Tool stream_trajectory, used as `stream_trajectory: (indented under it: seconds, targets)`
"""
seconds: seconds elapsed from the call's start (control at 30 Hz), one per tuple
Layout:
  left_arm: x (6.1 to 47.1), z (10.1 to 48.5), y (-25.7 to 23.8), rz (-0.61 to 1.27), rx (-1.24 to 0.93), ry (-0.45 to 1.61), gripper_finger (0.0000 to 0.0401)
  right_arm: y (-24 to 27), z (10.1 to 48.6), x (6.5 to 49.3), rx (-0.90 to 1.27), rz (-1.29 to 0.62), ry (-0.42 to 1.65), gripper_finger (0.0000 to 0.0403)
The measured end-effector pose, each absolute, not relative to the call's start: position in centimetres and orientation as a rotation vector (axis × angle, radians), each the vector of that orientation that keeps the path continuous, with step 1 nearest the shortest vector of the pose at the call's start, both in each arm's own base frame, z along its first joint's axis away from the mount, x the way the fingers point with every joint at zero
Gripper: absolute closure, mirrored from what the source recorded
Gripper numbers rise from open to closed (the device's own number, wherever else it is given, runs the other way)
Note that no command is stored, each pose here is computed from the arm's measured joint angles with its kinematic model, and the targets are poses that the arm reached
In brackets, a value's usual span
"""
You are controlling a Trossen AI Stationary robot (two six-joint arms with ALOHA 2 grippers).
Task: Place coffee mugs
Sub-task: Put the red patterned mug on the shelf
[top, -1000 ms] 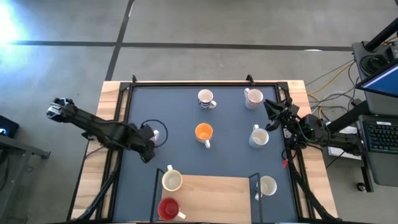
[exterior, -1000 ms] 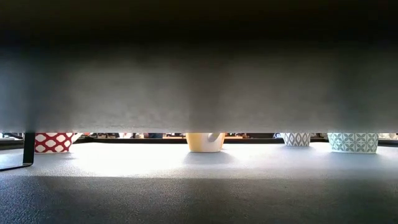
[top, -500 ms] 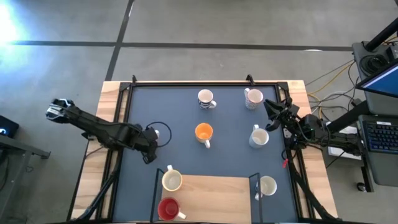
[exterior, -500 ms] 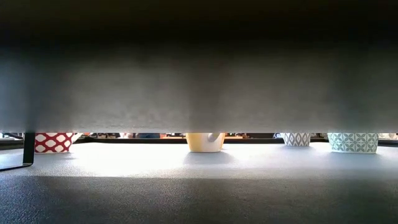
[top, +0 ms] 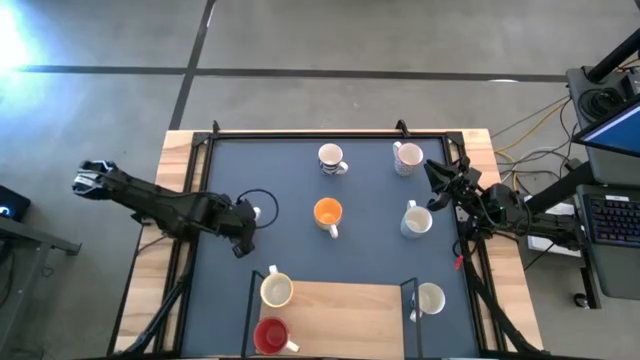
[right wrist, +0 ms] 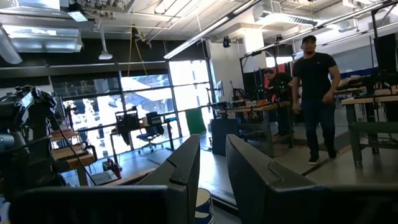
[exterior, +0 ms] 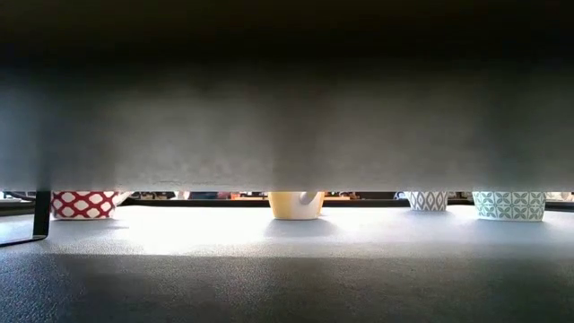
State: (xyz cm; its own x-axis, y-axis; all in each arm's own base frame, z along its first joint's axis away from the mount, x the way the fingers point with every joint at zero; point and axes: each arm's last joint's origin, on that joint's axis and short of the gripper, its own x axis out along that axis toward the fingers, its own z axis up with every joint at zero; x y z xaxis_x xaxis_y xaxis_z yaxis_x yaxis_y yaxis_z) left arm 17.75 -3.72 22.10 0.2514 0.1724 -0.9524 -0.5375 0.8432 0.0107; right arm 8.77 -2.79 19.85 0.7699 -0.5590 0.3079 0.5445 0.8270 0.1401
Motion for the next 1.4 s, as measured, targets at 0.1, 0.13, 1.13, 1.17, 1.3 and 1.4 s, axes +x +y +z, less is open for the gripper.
stream_trajectory:
  seconds: [0.1,0.13,1.13,1.17,1.3,1.4]
  targets:
    - [17.9,22.2,-3.4,0.491,-0.341,1.228,0.0395,-2.8,19.9,8.8,0.044,-0.598,-0.348,0.0335]
    - [18.0,22.4,-3.3,0.486,-0.338,1.225,0.0396,-2.8,19.9,8.8,0.044,-0.599,-0.348,0.0335]
    - [31.9,32.5,-8.6,0.227,-0.049,0.975,0.0399,-2.8,19.9,8.8,0.044,-0.599,-0.348,0.0335]
    - [32.2,32.8,-9.2,0.213,-0.040,0.975,0.0399,-2.8,19.9,8.8,0.044,-0.599,-0.348,0.0335]
    - [33.6,33.9,-11.5,0.166,-0.017,0.980,0.0399,-2.8,19.9,8.8,0.043,-0.599,-0.348,0.0335]
    - [34.9,34.3,-12.9,0.149,-0.005,0.980,0.0399,-2.8,19.9,8.8,0.043,-0.599,-0.348,0.0335]
